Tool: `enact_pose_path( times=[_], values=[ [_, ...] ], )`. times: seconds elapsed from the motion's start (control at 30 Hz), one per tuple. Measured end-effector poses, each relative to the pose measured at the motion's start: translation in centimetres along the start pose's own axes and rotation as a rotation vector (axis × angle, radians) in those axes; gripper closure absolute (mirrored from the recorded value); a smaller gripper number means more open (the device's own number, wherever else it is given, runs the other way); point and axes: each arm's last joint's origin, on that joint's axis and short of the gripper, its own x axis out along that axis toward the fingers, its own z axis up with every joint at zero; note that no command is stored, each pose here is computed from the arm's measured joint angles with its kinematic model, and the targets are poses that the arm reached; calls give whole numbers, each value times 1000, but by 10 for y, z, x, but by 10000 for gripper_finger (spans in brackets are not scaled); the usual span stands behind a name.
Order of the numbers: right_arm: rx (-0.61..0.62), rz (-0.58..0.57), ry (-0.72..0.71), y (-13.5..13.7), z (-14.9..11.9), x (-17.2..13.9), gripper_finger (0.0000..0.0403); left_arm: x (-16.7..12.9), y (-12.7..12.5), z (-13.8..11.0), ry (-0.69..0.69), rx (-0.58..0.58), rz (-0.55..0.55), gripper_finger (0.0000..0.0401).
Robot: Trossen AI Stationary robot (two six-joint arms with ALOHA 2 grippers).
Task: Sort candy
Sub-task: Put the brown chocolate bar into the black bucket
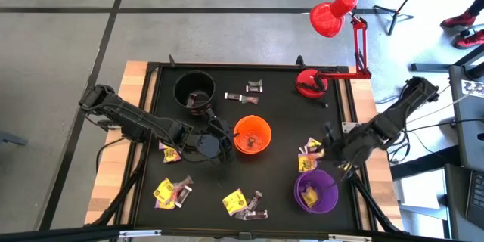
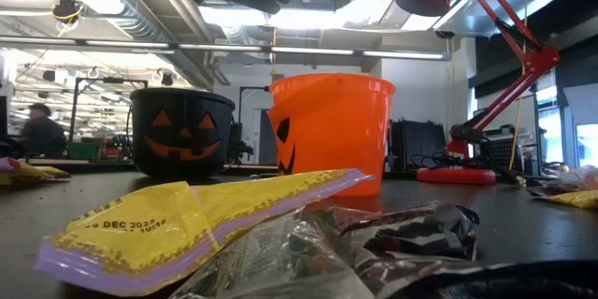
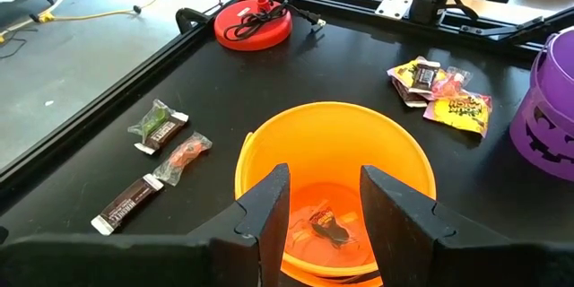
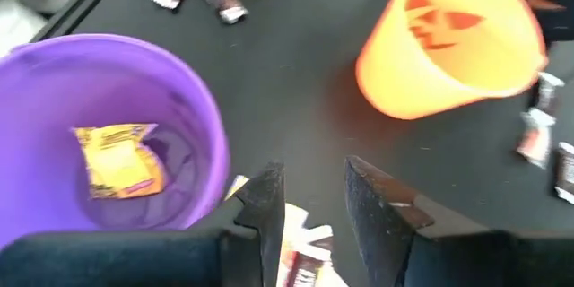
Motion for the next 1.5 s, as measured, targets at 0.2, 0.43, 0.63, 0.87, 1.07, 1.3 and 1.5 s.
enact_pose_path(
  times=[0.2, 0.43, 0.63, 0.87, 1.07, 1.3, 1.5],
  values=[
    [85, -79, -58, -8, -25, -11, 286, -3, -2, -1, -13, 61, 14, 272],
    [214, -113, -72, -10, -50, -7, 286, -12, -1, 3, -29, 107, -7, 272],
    [292, -135, -84, -11, -48, -7, 286, -22, 6, 10, -51, 113, -8, 272],
    [438, -264, -180, -12, -43, -1, 286, -26, 10, 14, -70, 115, 8, 272],
    [512, -285, -153, -6, -54, 23, 286, -26, 10, 14, -71, 123, 13, 272],
    [684, -409, -54, -9, -75, 52, 286, -35, 19, 17, -94, 122, 9, 272],
    [716, -427, 37, -14, -81, 64, 286, -47, 39, 6, -181, 57, -31, 272]
  ],
)
